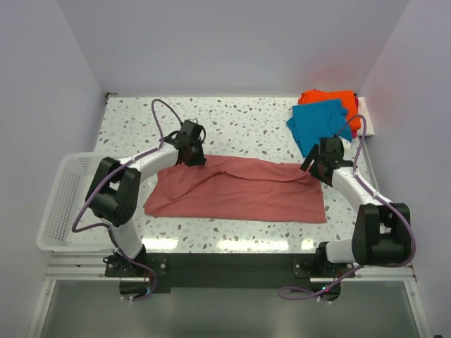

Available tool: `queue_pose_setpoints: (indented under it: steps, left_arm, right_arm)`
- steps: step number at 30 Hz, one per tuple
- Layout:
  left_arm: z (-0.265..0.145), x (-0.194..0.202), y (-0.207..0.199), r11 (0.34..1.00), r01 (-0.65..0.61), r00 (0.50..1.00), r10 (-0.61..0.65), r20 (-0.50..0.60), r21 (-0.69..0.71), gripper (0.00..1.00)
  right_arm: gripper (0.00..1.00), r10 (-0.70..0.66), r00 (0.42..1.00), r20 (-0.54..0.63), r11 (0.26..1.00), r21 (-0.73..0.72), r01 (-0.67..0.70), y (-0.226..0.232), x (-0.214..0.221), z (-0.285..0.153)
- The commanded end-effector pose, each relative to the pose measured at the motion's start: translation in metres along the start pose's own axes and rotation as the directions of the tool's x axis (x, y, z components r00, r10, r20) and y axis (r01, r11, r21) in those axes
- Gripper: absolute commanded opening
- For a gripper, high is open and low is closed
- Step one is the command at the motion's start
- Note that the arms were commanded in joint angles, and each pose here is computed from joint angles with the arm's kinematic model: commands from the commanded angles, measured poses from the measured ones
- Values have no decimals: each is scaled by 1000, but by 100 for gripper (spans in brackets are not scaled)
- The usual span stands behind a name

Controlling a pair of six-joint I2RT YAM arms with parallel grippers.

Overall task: Fold and stack the t-shirts
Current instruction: Fold the tshirt

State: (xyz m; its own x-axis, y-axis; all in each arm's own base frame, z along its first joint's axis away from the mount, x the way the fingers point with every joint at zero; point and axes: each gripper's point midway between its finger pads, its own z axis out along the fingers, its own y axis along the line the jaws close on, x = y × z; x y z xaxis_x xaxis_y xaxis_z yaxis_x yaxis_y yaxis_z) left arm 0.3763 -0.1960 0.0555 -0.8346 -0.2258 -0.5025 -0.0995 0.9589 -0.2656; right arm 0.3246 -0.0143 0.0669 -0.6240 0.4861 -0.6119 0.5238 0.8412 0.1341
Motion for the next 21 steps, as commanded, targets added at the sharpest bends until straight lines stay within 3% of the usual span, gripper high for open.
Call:
queue_pose_setpoints:
  steps: [1,10,14,17,21]
  left_arm:
    - [-1,-1,3,1000,-25,1000,25,14,-16,24]
    - [0,3,3,1000,-28,1000,28,2,-12,15]
    - [-4,2,-1,1000,-30,1000,30,6,2,7]
    - [-7,3,-3,999,-33,999,33,6,12,0]
    - [-10,6,-6,999,-35,999,35,4,25,0]
  right_arm:
    - [80,27,999,42,999,-47,-25,14,-14,-1]
    - [52,31,999,19,998,-56,-30,15,-6,4]
    - [36,31,999,15,998,-58,-30,15,-5,6]
    - [30,32,999,10,998,-59,-31,16,-4,7]
    - [22,29,1000,5,998,-60,-29,16,-1,8]
